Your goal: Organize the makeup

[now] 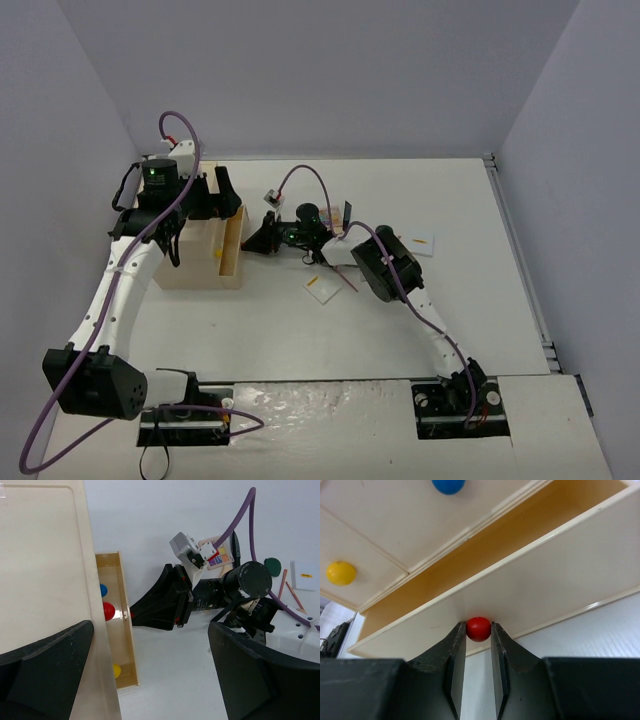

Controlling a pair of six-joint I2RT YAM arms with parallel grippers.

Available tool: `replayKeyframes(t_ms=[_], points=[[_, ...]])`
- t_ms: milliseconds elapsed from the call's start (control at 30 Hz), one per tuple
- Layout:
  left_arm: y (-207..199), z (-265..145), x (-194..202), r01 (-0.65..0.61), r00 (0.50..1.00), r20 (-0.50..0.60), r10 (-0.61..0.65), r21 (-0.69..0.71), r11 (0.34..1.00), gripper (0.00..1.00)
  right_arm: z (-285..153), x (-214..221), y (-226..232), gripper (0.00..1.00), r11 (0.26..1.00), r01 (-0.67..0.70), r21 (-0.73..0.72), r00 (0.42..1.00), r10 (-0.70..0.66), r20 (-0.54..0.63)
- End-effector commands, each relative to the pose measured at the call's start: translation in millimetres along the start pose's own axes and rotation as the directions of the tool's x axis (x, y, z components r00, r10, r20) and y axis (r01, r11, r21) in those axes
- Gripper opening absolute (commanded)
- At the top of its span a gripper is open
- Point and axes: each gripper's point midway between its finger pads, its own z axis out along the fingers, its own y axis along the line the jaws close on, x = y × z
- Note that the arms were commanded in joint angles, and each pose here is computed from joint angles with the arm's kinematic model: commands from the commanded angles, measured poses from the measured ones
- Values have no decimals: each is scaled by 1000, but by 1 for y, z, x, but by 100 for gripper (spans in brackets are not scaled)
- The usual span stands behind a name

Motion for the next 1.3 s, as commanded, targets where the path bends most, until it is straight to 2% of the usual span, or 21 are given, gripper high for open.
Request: replayKeyframes(t_ms=[0, 367, 600, 1267], points=[[-11, 3, 7, 34, 999, -29, -32, 45, 998, 97, -18, -78, 43, 0, 985, 156, -69, 981, -146, 125], [-8, 3, 8, 27, 999, -35, -26, 27, 999, 97, -44, -83, 31, 0, 991, 136, -2, 987, -135, 90], [-6, 2, 7, 21, 999, -28, -20, 15, 1000, 97, -53, -70, 25, 1, 988, 146, 48, 989, -147, 24], [-6, 1, 7, 16, 1000, -23, -15, 15, 1000, 97, -84, -62, 9, 2, 983, 121, 137, 992, -124, 14]])
